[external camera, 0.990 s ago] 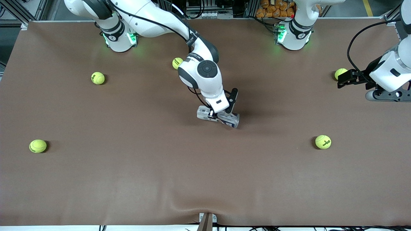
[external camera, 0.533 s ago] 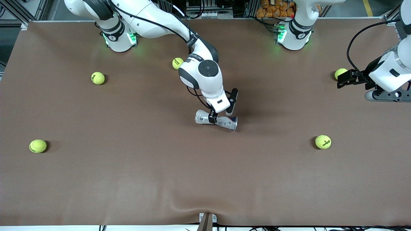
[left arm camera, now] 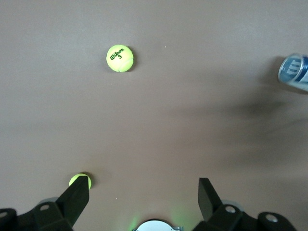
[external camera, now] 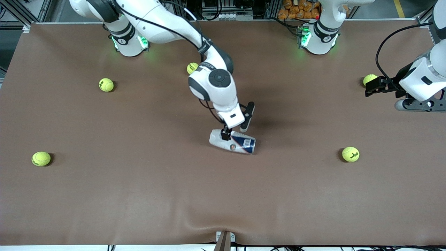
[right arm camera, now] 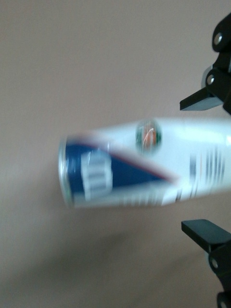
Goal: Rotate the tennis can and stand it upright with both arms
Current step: 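Lower the can onto its side and open the right gripper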
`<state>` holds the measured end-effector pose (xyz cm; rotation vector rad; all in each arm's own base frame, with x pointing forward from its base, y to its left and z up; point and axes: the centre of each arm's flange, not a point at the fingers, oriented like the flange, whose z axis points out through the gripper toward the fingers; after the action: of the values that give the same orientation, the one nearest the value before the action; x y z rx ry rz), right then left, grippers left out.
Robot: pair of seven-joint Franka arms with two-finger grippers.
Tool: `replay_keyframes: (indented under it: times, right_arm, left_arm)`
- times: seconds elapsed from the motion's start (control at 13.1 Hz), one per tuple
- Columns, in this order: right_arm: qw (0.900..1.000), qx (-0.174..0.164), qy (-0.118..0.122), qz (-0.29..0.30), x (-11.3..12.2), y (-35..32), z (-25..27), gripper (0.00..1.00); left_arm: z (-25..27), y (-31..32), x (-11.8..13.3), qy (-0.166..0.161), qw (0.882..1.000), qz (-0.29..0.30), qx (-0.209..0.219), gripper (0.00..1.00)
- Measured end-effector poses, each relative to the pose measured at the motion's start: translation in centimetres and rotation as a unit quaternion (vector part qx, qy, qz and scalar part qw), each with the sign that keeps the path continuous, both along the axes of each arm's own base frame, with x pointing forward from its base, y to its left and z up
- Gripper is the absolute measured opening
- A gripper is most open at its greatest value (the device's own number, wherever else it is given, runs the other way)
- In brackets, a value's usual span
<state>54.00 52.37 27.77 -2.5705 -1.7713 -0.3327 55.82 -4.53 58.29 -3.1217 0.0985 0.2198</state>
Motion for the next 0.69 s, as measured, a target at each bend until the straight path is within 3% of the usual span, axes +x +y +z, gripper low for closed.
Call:
replay_keyframes:
  times: [0.15, 0.46, 0.69]
  right_arm:
    - [1.000, 0.003, -0.003, -0.015, 1.7, -1.6, 0.5, 1.00]
    - [1.000, 0.006, -0.007, -0.027, 2.7, -2.6, 1.4, 1.00]
    - [0.998, 0.006, -0.011, -0.064, 6.1, -7.0, 3.6, 1.00]
  left_arm:
    - [0.0, -0.2, 0.0, 0.000, 1.000, 0.003, 0.001, 1.00]
    - [-1.5, -2.2, 0.5, 0.012, 1.000, 0.006, -0.004, 1.00]
    - [-5.5, -3.7, 2.2, 0.034, 0.999, 0.003, -0.026, 1.00]
